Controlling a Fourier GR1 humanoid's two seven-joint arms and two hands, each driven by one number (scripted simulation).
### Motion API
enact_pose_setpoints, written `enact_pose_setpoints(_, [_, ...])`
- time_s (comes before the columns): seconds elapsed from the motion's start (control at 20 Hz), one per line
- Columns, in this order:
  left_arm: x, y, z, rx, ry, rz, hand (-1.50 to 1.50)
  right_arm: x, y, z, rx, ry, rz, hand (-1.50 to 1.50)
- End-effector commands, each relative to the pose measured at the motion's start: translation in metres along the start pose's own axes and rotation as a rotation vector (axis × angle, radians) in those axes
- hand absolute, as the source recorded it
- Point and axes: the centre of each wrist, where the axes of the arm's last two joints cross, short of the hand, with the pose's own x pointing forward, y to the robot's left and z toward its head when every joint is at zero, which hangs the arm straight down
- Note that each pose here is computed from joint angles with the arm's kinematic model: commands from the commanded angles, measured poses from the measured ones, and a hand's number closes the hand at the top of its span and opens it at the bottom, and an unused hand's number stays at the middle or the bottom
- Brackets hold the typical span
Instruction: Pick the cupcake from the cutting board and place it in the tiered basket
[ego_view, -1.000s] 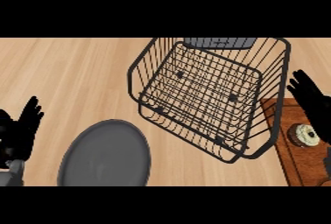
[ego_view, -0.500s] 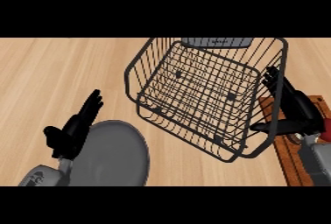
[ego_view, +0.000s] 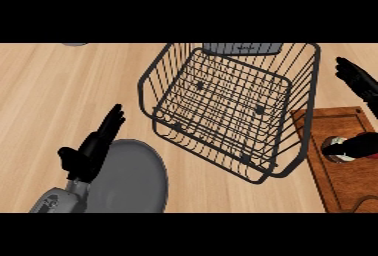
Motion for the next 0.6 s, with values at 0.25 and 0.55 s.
enact_pose_setpoints(0.25, [0.0,-0.007,-0.003,-0.01,0.001,0.014,0.0,0.097,-0.064,0.013,0.302,0.298,0.759,-1.5])
enact_pose_setpoints(0.55, [0.007,-0.01,0.008,-0.015,-0.017,-0.003,0.0,0.111,-0.045,0.027,0.463,0.394,0.817,-1.5])
